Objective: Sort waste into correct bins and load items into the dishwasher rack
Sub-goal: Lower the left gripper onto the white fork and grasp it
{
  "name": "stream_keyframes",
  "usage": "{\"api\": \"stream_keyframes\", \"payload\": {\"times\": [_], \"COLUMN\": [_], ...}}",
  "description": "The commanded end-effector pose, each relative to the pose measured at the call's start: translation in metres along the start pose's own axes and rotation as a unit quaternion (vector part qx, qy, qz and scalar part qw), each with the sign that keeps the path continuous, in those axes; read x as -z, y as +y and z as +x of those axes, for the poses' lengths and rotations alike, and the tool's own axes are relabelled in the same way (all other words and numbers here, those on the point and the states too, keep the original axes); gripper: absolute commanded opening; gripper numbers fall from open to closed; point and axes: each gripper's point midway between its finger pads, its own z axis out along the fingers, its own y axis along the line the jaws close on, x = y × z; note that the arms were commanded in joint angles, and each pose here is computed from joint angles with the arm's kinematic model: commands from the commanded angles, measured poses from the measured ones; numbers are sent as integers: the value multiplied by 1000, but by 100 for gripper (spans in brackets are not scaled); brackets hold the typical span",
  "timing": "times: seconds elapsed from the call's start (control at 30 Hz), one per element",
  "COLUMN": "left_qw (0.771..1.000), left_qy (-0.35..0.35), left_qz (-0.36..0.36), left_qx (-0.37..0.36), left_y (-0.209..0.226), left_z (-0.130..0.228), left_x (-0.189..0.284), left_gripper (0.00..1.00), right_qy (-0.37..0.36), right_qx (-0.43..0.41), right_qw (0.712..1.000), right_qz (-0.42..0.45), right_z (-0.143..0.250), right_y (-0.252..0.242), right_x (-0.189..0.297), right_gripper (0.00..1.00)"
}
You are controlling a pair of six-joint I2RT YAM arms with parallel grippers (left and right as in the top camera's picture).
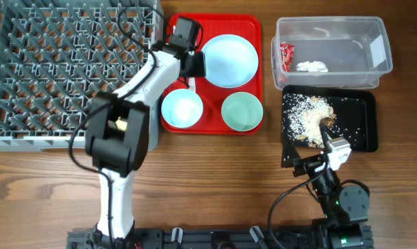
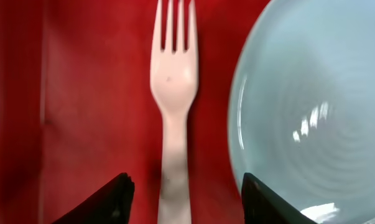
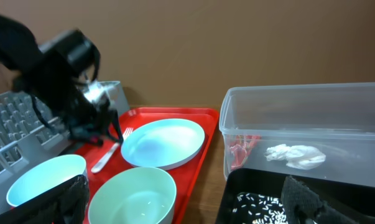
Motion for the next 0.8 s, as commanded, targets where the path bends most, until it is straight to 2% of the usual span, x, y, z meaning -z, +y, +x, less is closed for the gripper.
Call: {"api": "stream_keyframes", "payload": {"times": [0.0, 0.27, 0.33, 0.57, 0.6, 0.73, 0.77], "left_qw": [999, 998, 998, 999, 999, 999, 999], "left_qy": [9, 20, 13, 9, 9, 1, -5], "left_qz": [-20, -53, -49, -12, -19, -31, -29], "left_qx": [34, 42, 42, 34, 31, 37, 41], "left_y": [5, 18, 16, -6, -6, -1, 0], "left_z": [9, 20, 15, 13, 13, 4, -1], "left_x": [-12, -26, -25, -21, -19, -4, 3], "left_gripper": [53, 50, 61, 70, 70, 46, 46], "right_qy": [-8, -8, -8, -8, -8, -8, -8], "right_qx": [6, 6, 6, 6, 6, 6, 6], "right_qw": [1000, 1000, 1000, 1000, 1000, 1000, 1000], "right_qz": [11, 11, 11, 11, 11, 11, 11], "right_z": [-3, -3, -3, -3, -3, -3, -3], "right_y": [-4, -4, -4, -4, -4, -4, -4], "right_x": [1, 1, 1, 1, 1, 1, 1], "right_gripper": [100, 100, 100, 100, 100, 100, 100]}}
